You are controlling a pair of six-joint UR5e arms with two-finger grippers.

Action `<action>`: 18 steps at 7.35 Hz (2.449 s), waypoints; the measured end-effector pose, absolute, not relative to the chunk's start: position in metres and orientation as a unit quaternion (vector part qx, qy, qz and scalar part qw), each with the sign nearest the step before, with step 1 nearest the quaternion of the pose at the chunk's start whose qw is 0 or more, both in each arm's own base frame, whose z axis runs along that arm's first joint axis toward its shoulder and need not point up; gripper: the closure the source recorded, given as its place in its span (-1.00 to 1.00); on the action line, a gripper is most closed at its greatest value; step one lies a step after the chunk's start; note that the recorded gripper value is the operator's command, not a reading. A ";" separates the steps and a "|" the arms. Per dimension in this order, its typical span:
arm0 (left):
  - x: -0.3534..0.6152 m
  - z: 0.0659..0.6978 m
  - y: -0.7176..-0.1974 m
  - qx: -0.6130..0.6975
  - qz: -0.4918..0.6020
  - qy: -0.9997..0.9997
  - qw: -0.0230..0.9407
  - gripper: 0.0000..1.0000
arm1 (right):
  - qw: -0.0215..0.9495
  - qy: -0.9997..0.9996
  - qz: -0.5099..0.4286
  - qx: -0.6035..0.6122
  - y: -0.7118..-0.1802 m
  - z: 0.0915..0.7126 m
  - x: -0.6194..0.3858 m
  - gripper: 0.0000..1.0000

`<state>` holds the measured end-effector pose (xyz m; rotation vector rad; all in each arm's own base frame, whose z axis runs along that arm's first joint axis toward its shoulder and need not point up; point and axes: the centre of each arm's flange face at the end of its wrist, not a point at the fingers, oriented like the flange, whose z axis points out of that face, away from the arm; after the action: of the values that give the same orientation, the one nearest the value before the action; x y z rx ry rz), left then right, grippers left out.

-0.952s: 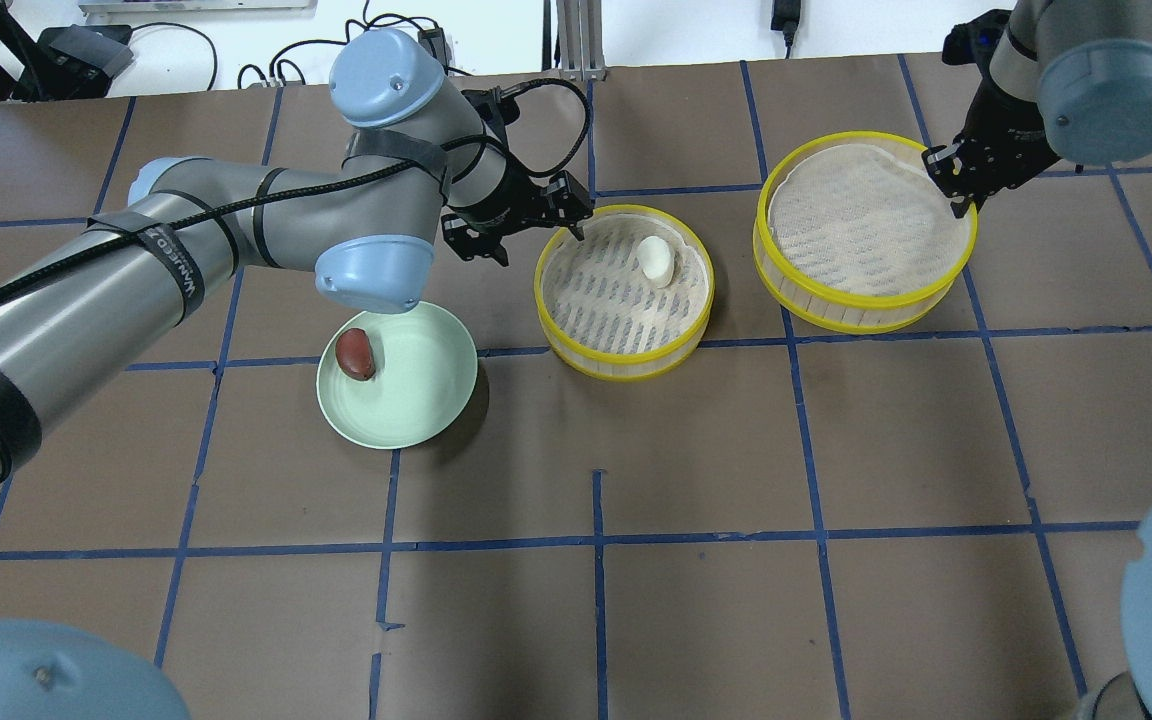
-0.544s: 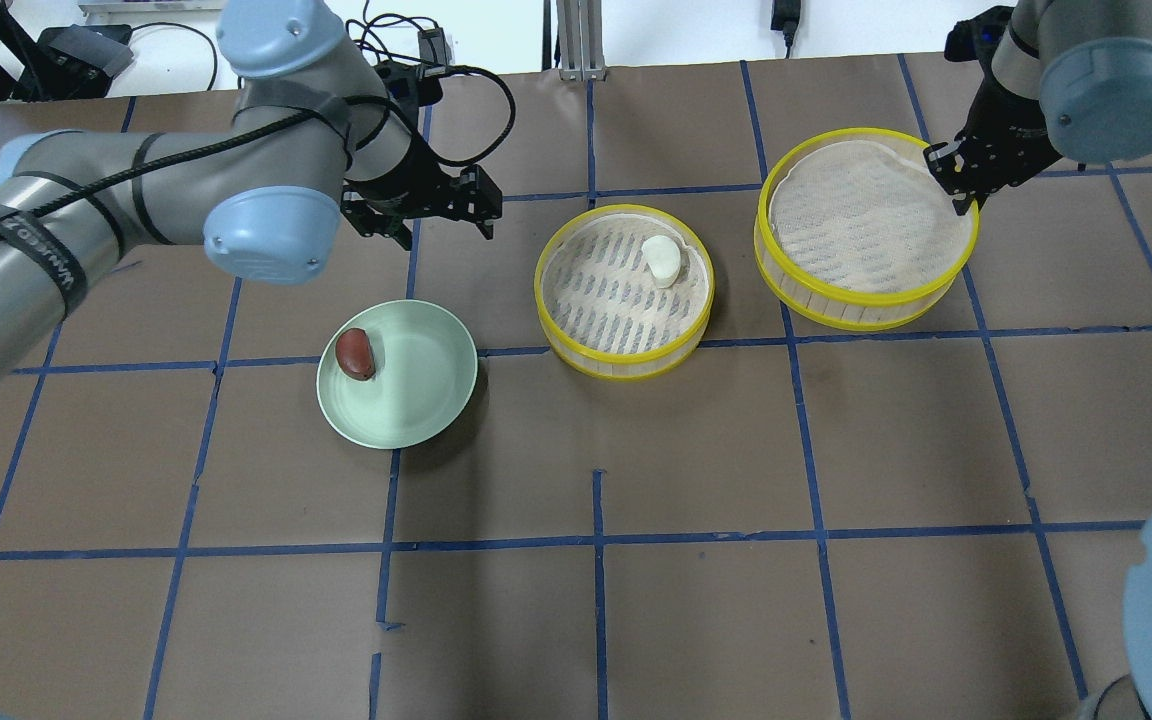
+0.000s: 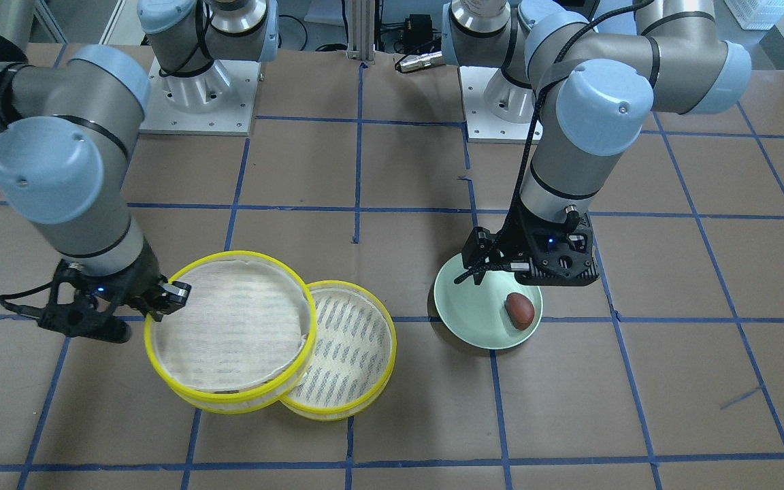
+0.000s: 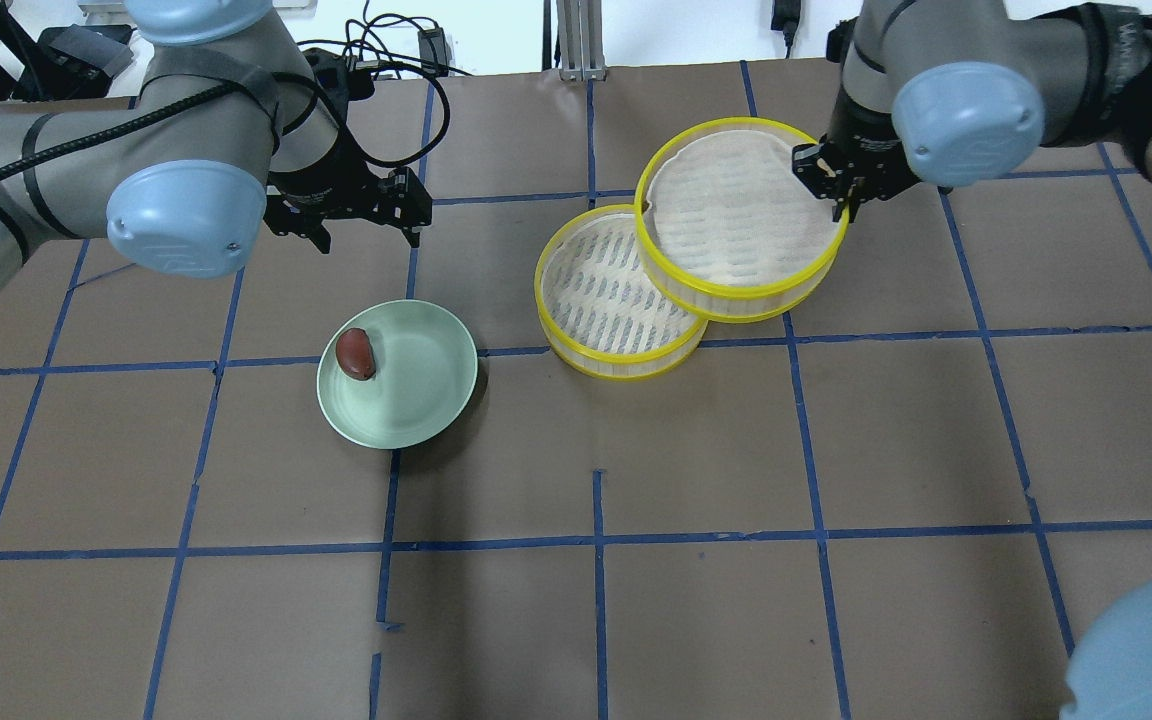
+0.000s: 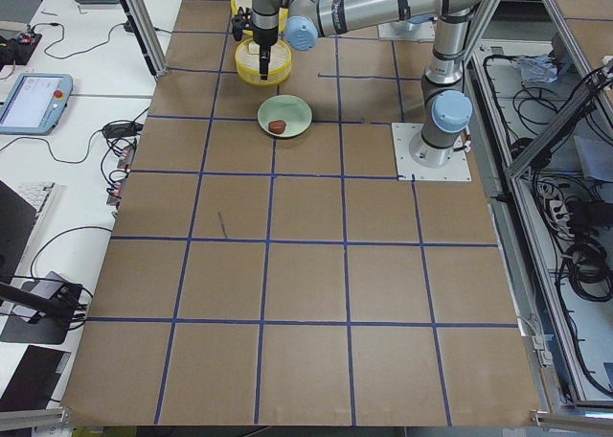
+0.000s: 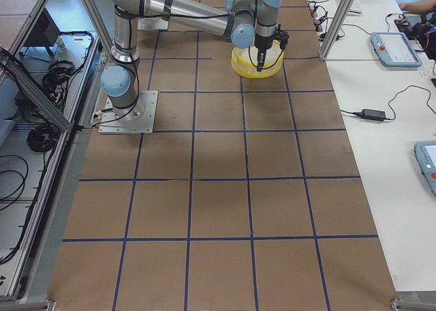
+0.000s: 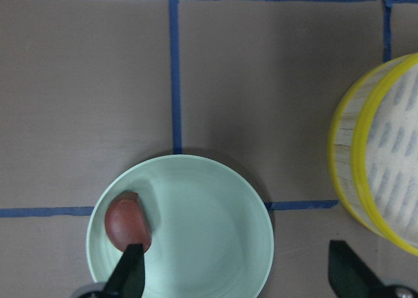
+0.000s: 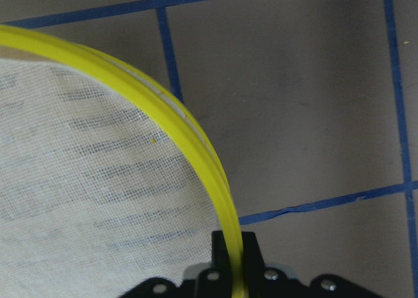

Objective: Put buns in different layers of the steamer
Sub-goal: 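Stack the top tier with right gripper while left moves toward the red bun, then open and raise right gripper away while left lowers over the red bun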

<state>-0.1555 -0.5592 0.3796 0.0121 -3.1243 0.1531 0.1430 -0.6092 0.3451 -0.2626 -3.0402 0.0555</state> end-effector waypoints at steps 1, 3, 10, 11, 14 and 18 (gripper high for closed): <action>-0.155 0.394 -0.552 0.004 0.053 -0.999 0.004 -1.00 | 0.043 -0.994 0.021 -0.096 -0.607 0.333 0.176 0.88; -0.153 0.417 -0.533 0.003 0.049 -0.999 0.001 -1.00 | 0.043 -0.992 0.021 -0.116 -0.602 0.310 0.223 0.88; -0.126 0.333 -0.542 -0.005 -0.031 -1.000 -0.001 -1.00 | 0.048 -0.991 -0.003 -0.129 -0.595 0.281 0.240 0.87; -0.115 0.319 -0.548 -0.001 -0.039 -0.999 0.000 -1.00 | 0.049 -0.991 -0.005 -0.125 -0.595 0.280 0.240 0.87; -0.108 0.294 -0.557 0.009 -0.048 -0.999 0.005 -1.00 | 0.049 -0.992 -0.007 -0.113 -0.594 0.280 0.240 0.33; -0.109 0.290 -0.559 0.010 -0.046 -0.999 0.006 -1.00 | 0.046 -0.992 -0.003 -0.116 -0.594 0.284 0.240 -0.79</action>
<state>-0.1086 -0.5589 0.2899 0.0315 -3.1258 -0.1431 0.2399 -0.5943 0.2841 -0.3547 -3.0280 -0.0081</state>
